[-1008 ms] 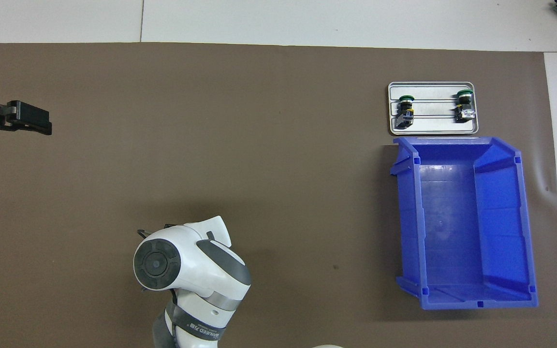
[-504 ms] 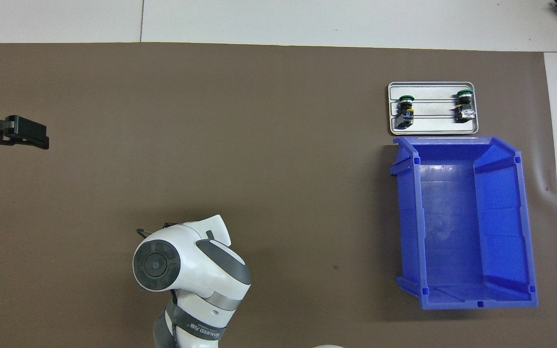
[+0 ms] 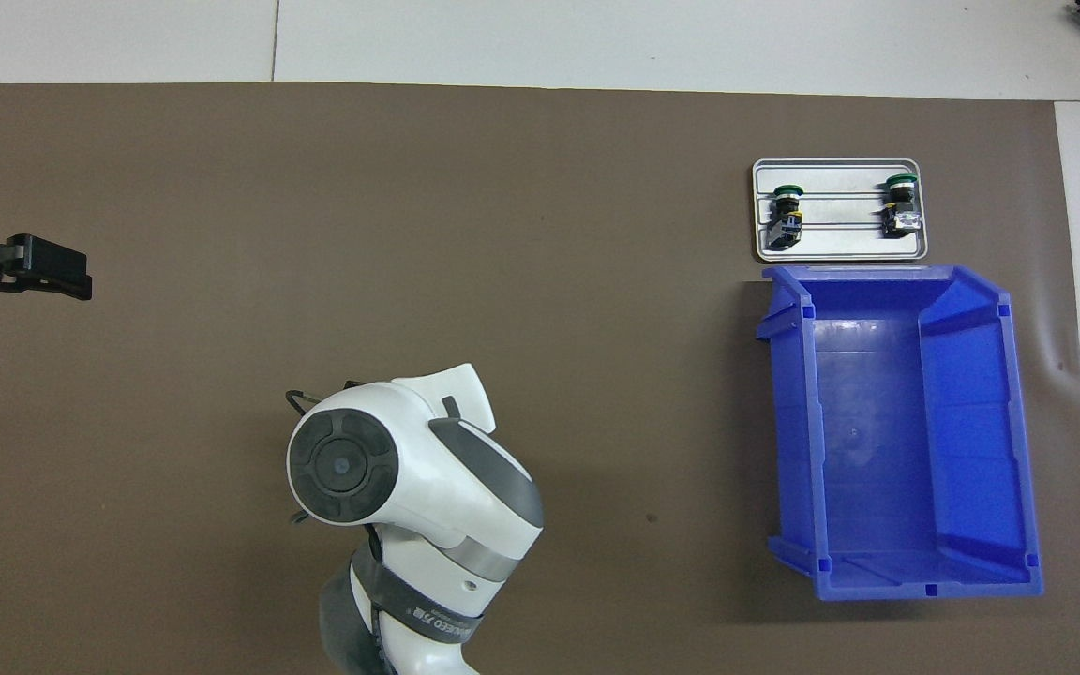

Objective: Place and press button with both arms
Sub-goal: 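Carry the button with the right gripper over the blue bin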

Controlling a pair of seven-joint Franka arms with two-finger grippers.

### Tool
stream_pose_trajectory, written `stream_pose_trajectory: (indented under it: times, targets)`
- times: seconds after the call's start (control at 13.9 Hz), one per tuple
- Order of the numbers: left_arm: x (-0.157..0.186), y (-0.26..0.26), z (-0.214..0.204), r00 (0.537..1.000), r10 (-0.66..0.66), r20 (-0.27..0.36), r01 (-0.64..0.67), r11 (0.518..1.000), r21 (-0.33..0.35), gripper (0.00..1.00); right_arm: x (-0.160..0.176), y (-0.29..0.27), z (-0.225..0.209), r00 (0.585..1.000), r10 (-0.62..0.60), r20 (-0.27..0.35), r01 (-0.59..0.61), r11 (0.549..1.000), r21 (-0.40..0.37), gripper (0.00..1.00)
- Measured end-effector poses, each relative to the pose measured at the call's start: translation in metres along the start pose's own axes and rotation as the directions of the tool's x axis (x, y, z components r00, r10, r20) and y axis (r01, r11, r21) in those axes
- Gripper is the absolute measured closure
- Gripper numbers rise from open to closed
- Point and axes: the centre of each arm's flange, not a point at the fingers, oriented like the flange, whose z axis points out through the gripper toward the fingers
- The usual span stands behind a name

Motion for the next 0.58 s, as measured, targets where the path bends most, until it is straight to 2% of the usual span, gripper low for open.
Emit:
stream_pose_trajectory:
  times: [0.36,0.58]
  targets:
    - [0.0,0.0,0.0,1.0,0.0,0.001,0.0,1.0,0.0,0.0,0.098,0.077,-0.067,0.986,-0.16,0.036,0.163,0.982,-0.097,0.55]
    - [0.0,0.0,0.0,1.0,0.0,0.001,0.0,1.0,0.0,0.0,0.158,0.137,-0.087,0.958,-0.276,0.074,0.283,0.953,-0.107,0.55]
